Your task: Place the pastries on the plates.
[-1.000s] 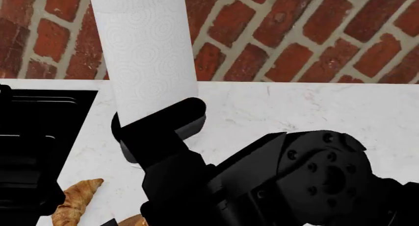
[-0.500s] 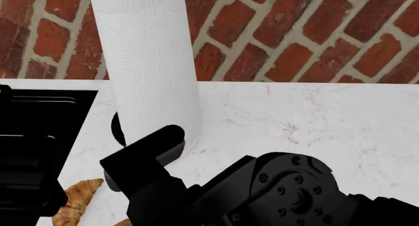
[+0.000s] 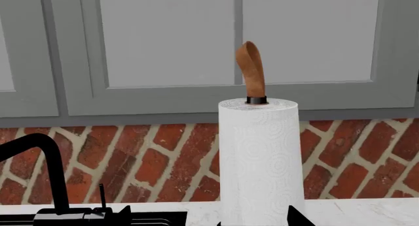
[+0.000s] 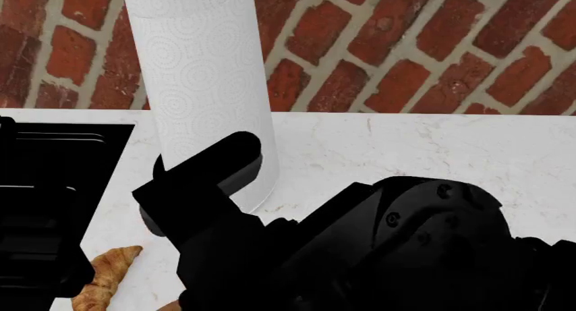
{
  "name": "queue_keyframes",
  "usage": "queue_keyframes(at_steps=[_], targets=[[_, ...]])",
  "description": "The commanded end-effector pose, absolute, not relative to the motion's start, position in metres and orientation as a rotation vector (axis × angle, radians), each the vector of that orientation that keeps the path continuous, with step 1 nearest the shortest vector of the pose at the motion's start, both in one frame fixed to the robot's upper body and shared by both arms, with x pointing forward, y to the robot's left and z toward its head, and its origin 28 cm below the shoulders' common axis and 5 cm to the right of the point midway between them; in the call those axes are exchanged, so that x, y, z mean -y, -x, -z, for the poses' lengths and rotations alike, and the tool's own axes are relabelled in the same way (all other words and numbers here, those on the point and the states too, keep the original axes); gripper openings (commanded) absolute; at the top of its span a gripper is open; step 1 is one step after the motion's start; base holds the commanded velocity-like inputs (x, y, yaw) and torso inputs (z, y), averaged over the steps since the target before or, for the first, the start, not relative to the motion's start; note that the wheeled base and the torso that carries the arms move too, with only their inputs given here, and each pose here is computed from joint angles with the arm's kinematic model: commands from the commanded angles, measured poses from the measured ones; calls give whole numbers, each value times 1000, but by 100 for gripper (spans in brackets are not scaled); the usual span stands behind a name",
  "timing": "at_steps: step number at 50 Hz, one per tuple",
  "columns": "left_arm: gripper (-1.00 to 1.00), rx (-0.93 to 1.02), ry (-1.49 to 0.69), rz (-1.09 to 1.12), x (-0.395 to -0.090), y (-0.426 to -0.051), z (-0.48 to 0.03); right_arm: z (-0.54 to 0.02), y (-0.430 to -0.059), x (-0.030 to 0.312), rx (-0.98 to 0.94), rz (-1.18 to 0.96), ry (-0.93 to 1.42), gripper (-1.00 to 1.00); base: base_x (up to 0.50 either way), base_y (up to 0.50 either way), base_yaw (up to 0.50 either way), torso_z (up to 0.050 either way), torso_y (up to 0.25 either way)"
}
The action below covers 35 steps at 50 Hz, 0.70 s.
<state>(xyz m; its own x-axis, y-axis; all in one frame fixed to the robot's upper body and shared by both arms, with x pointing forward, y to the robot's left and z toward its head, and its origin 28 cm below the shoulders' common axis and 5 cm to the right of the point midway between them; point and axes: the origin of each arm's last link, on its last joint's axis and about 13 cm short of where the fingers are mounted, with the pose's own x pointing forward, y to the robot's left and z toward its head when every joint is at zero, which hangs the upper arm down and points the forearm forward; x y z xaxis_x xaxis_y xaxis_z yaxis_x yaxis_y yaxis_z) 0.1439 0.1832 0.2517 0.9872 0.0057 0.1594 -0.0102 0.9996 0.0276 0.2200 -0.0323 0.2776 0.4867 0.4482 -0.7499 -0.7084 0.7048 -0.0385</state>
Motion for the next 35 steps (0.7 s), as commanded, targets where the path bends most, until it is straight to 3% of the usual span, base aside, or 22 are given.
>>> queue_keyframes(at_steps=[1,35], targets=[[100,159,-32,-7,-183,-144,-251,-299,-210,45,-712,-658,358,100,26,0,0,0,0],[100,155,-23,-13,-190,-159,-264,-313,-180,101,-284,-313,7,100,26,0,0,0,0]])
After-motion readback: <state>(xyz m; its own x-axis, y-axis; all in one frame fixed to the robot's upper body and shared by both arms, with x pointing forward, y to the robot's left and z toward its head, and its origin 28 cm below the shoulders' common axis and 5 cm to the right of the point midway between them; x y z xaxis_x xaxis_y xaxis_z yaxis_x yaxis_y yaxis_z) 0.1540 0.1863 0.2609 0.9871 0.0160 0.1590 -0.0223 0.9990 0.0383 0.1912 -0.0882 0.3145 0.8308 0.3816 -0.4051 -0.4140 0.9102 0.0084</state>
